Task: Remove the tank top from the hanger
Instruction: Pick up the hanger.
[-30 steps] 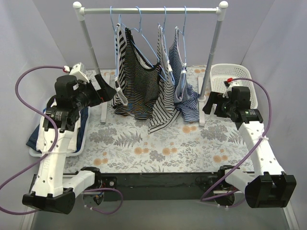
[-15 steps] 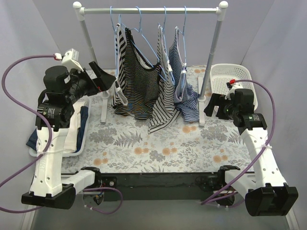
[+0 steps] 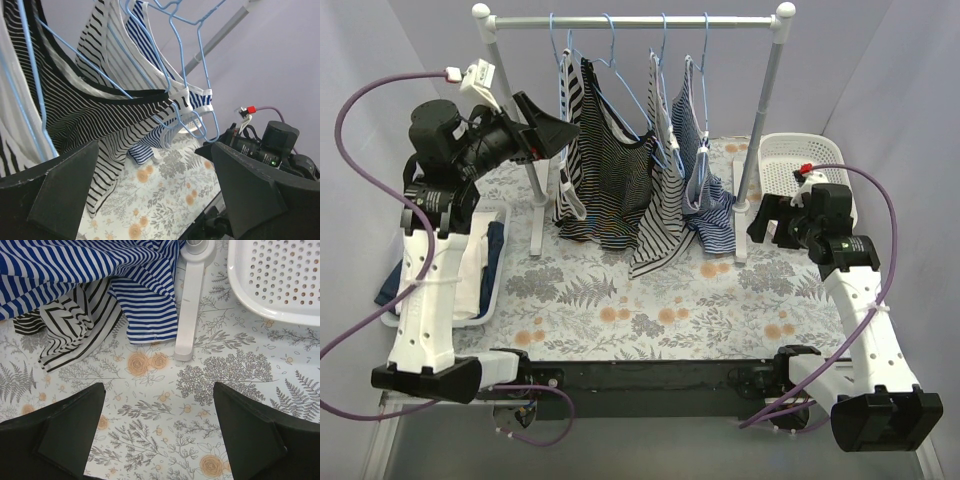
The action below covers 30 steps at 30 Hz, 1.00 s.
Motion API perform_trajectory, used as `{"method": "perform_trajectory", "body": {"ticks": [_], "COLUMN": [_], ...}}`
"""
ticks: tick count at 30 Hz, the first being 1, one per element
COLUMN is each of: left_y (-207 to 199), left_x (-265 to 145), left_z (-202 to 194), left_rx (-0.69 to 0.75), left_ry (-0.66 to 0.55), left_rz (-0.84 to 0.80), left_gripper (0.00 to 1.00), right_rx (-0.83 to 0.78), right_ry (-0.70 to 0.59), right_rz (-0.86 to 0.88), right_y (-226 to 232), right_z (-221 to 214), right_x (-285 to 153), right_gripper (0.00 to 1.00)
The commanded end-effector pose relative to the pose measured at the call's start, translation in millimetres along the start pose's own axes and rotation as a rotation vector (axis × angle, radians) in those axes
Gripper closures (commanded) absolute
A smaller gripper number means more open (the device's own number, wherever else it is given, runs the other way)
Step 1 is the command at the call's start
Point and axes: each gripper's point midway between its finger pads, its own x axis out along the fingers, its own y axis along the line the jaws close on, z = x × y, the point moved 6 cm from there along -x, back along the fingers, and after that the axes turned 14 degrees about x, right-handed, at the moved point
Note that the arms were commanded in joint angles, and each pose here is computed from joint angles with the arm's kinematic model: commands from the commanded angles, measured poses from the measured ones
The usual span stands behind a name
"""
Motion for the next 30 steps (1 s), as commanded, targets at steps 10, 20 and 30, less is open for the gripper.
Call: {"method": "perform_trajectory", "body": {"ticks": [10,20,30], "left_y": [53.5,99.6,92.6], "left_x": [19.1,43.2,57.2], "left_z": [9.4,-66.9,-60.8], "left_rx": [0.115,0.053,0.061], "left_ry": [-0.019,0.084,0.022], "left_rz": [0.345,0.423,0.361], "left_gripper": [0.02,0.05,0.08], "right_rx": [-0.026,-0.059,-0.04], "right_ry": [-0.061,-0.064,-0.012], "right_rz": [0.072,0.212,0.189], "right_y": [20.9,47.6,41.0], "right_z": [23.1,30.1,21.7], "right_x": [-23.6,-54.8,-40.1], "right_gripper": [0.03,0.04,0.04]}}
